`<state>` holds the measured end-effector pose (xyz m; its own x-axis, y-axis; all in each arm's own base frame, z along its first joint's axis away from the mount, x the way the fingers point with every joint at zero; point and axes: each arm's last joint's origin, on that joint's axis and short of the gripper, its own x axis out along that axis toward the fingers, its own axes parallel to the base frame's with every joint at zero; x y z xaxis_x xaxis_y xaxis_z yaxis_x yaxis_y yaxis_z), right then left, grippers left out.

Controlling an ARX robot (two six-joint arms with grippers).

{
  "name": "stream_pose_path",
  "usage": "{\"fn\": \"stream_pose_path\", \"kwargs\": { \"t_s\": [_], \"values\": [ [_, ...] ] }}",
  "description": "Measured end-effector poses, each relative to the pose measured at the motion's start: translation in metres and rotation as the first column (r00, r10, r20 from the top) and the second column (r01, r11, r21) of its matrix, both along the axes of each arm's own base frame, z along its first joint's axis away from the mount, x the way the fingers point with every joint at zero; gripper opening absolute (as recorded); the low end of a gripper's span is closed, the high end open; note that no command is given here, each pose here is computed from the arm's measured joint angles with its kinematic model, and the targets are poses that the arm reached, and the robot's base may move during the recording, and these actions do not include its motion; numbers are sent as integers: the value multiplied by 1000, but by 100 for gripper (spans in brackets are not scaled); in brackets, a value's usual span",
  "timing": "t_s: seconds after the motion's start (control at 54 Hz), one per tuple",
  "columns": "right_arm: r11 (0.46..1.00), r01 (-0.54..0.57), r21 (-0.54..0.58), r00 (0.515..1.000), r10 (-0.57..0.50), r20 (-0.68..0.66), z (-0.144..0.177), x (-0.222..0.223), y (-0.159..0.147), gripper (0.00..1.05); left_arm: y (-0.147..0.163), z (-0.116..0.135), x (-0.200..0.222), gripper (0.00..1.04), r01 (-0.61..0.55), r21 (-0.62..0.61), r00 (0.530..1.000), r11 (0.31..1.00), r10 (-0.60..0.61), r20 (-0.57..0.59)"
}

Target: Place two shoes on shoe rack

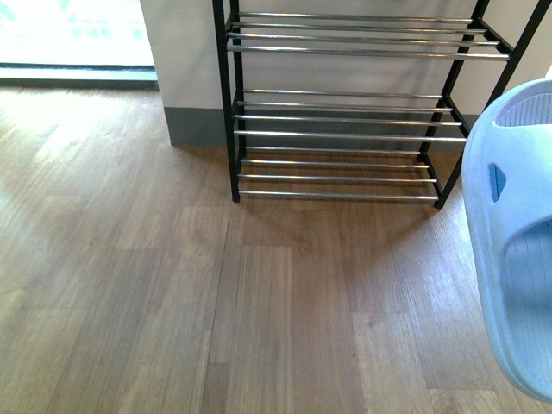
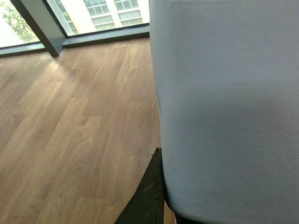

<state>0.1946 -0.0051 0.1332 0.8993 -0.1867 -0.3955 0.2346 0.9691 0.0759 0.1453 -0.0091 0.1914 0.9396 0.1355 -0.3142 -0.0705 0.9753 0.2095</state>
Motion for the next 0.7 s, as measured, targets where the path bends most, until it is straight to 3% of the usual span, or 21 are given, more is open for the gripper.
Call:
{"fn": "stream_pose_path", "kwargs": {
  "t_s": [0.703],
  "values": [
    [1000,0,0,1000,0,0,0,0,0,1,0,0,0,2,0,-1,1000,1000,0,-3]
  ]
}}
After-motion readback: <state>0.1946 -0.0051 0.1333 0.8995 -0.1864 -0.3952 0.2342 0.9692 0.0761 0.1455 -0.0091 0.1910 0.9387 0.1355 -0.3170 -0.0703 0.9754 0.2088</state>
